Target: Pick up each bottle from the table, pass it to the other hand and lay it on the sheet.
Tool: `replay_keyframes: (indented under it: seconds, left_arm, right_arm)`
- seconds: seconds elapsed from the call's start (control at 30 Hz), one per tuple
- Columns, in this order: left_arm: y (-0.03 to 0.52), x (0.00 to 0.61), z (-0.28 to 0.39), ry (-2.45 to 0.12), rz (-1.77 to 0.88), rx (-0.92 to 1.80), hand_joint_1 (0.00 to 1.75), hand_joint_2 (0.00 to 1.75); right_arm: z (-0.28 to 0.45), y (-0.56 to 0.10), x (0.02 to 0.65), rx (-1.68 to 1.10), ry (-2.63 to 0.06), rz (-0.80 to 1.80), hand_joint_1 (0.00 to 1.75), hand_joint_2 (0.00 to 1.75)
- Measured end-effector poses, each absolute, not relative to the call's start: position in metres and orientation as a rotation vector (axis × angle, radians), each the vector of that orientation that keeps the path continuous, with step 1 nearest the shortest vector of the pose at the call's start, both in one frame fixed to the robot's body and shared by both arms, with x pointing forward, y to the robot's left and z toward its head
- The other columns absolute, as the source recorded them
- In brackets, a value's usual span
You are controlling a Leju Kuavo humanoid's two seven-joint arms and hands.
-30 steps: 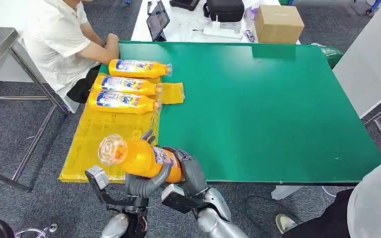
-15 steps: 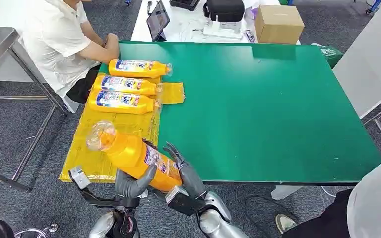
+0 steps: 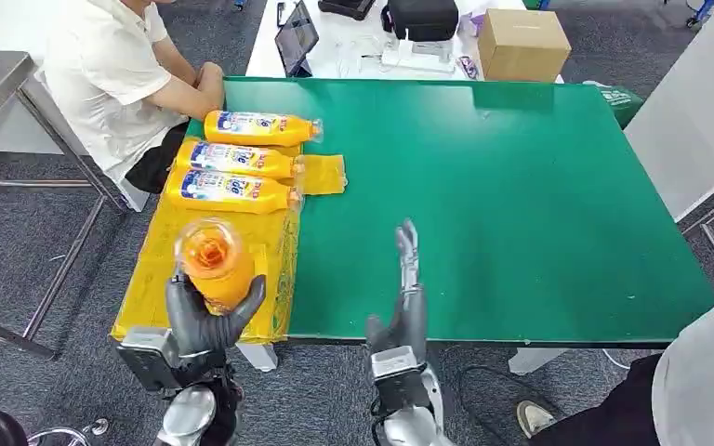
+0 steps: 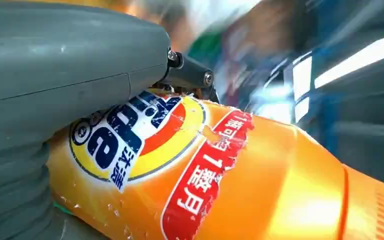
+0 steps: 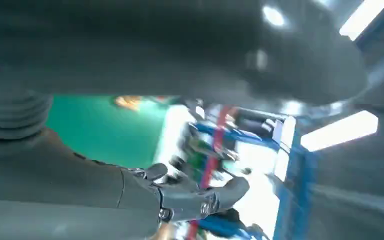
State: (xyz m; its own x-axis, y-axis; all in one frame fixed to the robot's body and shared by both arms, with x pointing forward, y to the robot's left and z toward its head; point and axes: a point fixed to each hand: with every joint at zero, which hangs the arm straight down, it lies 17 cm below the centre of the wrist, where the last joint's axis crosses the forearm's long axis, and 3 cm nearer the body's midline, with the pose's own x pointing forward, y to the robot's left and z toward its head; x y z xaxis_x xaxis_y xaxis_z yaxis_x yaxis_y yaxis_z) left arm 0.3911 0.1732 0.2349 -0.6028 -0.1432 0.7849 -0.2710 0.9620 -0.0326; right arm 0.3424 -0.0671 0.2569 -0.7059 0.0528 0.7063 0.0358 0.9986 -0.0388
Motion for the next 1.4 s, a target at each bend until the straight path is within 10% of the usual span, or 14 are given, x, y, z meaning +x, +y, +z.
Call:
replay_keyframes:
  seconds: [0.73, 1.0, 1.07, 1.2, 1.4]
  left_arm:
    - [0.175, 0.495, 0.058, -1.596, -0.937, 0.772, 1.75, 1.75]
    - [0.188, 0.515, 0.043, -1.509, -0.967, 0.772, 1.29, 1.75]
    - [0.189, 0.516, 0.040, -1.498, -0.971, 0.774, 0.59, 1.75]
    - [0.190, 0.518, 0.036, -1.480, -0.983, 0.766, 0.02, 1.75]
    - [0.168, 0.514, 0.019, -1.438, -1.030, 0.554, 0.00, 1.75]
  right_arm:
    - [0.259, -0.059, 0.341, 0.159, -2.336, 0.078, 0.00, 0.00]
    - [0.245, -0.053, 0.343, 0.157, -2.302, 0.102, 0.00, 0.00]
    - [0.242, -0.053, 0.344, 0.147, -2.294, 0.105, 0.00, 0.00]
    - [0.237, -0.053, 0.345, 0.135, -2.284, 0.110, 0.00, 0.00]
    - [0.229, -0.053, 0.347, 0.122, -2.266, 0.116, 0.00, 0.00]
